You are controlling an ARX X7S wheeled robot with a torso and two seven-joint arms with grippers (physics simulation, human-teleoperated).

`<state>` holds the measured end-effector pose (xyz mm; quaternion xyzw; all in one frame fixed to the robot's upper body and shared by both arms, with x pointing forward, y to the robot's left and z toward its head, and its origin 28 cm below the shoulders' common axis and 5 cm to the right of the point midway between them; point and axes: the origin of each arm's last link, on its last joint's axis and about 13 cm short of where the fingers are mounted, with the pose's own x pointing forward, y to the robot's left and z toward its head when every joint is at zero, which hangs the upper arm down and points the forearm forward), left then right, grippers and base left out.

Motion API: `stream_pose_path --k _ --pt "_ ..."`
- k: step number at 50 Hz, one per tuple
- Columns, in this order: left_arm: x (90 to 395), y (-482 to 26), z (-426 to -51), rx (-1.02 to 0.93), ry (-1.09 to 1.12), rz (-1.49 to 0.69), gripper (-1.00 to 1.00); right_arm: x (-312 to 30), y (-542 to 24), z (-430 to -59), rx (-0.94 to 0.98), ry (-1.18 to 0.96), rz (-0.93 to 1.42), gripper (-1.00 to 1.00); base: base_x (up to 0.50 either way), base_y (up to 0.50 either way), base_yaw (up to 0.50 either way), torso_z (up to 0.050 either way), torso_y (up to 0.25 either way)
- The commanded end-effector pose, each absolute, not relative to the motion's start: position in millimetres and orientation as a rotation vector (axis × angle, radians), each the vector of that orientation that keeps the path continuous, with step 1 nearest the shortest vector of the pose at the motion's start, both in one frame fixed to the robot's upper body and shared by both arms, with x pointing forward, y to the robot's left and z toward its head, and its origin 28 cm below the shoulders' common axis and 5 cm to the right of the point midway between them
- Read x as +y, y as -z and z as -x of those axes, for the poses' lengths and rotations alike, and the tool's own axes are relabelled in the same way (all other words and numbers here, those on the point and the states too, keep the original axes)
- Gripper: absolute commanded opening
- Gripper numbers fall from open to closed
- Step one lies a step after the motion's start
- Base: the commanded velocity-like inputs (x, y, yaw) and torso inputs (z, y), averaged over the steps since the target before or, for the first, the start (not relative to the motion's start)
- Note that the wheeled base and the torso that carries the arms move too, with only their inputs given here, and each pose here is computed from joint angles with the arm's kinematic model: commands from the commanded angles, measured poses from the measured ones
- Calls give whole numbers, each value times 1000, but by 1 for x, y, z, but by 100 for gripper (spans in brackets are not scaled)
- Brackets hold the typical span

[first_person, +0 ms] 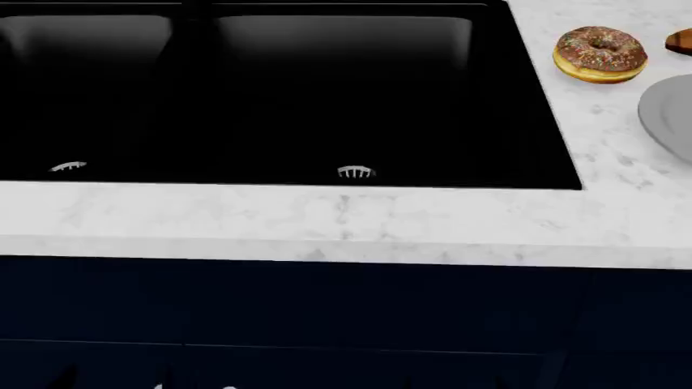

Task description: Place the pastries on the plates.

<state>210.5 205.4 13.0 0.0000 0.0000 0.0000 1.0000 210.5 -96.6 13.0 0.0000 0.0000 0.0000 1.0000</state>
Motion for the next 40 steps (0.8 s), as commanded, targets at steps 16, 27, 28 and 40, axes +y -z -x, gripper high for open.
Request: stream_pose_path --k 16,27,28,40 --pt "211 -10 -232 14 -21 -1 100 -93 -13 -217 3 6 40 100 0 0 0 0 0" --pt "211 -5 -233 40 -46 -18 100 -94 -13 -216 7 14 39 100 0 0 0 0 0" --pt "211 -7 -232 39 -47 -10 100 -94 -12 -216 11 15 43 100 0 0 0 0 0" --pt "215 -10 -236 46 -37 -15 100 -97 -11 -227 75 30 67 100 0 0 0 13 0"
